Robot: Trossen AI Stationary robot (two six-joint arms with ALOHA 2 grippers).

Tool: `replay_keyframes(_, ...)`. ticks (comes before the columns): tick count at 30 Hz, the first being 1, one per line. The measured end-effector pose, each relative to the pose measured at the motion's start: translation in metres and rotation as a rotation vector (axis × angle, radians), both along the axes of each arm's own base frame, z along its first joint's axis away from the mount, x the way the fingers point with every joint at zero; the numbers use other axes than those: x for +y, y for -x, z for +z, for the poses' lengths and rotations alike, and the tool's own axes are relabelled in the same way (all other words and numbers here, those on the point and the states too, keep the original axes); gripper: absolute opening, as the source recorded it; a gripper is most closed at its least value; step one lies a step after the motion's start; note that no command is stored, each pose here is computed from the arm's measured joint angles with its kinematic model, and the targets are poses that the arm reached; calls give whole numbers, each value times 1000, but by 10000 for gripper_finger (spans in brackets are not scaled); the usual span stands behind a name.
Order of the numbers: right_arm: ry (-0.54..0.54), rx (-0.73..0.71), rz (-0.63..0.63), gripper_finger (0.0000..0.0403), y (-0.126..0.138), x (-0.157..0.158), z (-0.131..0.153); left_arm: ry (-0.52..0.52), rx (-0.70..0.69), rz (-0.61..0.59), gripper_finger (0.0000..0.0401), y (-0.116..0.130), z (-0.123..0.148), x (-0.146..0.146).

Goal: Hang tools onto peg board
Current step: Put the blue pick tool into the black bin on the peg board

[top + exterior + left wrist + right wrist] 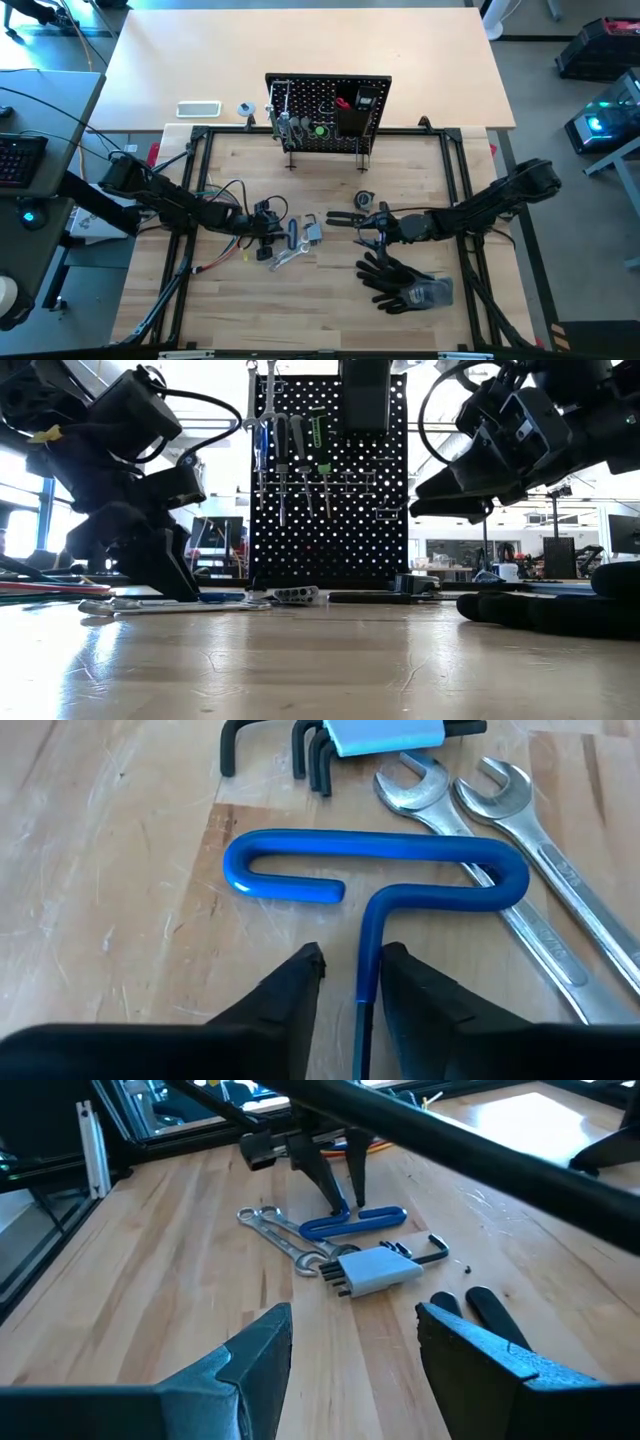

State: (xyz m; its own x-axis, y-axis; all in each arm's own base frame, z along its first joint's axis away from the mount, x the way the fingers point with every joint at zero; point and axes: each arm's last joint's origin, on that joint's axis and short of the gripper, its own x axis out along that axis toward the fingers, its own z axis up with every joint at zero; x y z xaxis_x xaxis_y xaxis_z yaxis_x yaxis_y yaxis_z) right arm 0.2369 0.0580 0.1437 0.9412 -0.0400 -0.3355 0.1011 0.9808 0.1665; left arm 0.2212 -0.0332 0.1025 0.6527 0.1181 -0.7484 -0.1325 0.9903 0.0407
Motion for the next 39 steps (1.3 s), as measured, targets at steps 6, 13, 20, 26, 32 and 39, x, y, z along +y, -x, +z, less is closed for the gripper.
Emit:
replay_keyframes(6,11,-4,-32,207,0,-1,0,-34,-10,-2,65,-1,-2,0)
replay_keyframes(13,9,-5,-33,207,0,-1,0,-79,-38,-35,9,-7,-7,-3)
replay_keyframes(20,7,-17,-32,207,0,-1,1,-83,-96,-88,4,-9,2,-5)
replay_keyframes(26,11,-44,-28,207,-1,-1,4,-86,-148,-106,3,-10,11,-6)
replay_keyframes(32,55,-80,-9,207,-2,0,8,-84,-226,-134,2,-11,24,-6)
replay_keyframes(39,189,-161,52,207,-3,5,16,-10,-342,-224,1,-11,44,-10)
